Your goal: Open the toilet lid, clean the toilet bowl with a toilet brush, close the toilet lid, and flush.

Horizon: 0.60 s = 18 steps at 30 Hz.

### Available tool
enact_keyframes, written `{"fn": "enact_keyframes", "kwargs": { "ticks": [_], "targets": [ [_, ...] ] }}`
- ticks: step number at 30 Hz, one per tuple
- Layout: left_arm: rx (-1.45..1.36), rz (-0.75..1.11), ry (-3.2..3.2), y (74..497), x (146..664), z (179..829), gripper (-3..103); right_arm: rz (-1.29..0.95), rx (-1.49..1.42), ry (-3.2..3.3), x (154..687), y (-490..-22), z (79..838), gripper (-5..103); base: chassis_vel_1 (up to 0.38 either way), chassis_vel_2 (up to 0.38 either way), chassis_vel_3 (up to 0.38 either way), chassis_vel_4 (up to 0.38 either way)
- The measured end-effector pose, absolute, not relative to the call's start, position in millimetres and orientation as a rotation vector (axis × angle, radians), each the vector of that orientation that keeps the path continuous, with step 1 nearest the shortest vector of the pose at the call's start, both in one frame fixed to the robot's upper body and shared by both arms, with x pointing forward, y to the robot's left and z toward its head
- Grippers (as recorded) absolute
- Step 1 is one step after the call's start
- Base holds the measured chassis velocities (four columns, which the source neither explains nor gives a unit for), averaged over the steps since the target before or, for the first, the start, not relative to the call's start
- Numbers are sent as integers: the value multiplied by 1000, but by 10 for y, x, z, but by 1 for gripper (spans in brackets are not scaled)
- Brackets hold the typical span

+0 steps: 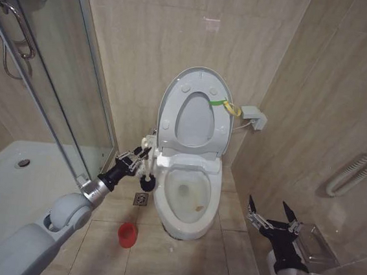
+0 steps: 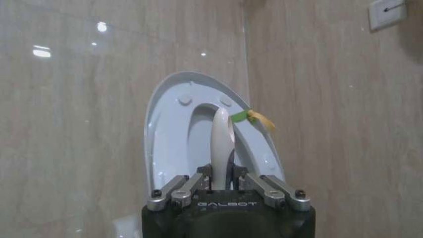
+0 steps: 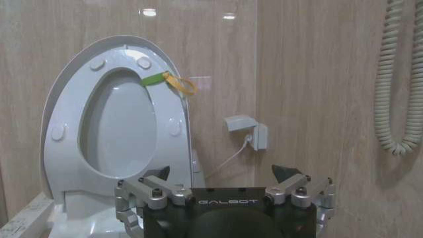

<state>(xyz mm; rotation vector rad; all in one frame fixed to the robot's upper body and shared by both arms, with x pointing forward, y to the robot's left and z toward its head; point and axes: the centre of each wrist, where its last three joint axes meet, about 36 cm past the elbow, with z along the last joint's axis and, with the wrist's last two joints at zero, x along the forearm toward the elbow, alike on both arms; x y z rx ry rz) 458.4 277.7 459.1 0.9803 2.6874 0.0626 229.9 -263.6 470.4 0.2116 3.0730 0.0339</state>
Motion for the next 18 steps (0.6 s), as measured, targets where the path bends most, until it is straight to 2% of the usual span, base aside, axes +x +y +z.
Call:
{"fn": "enact_keyframes", "kwargs": {
  "ticks": [18],
  "targets": [
    [1065, 93, 2652, 2484, 5052, 4627, 19, 34, 212, 3073, 2299, -2636, 4704, 100, 0, 0, 0, 0]
  ]
}}
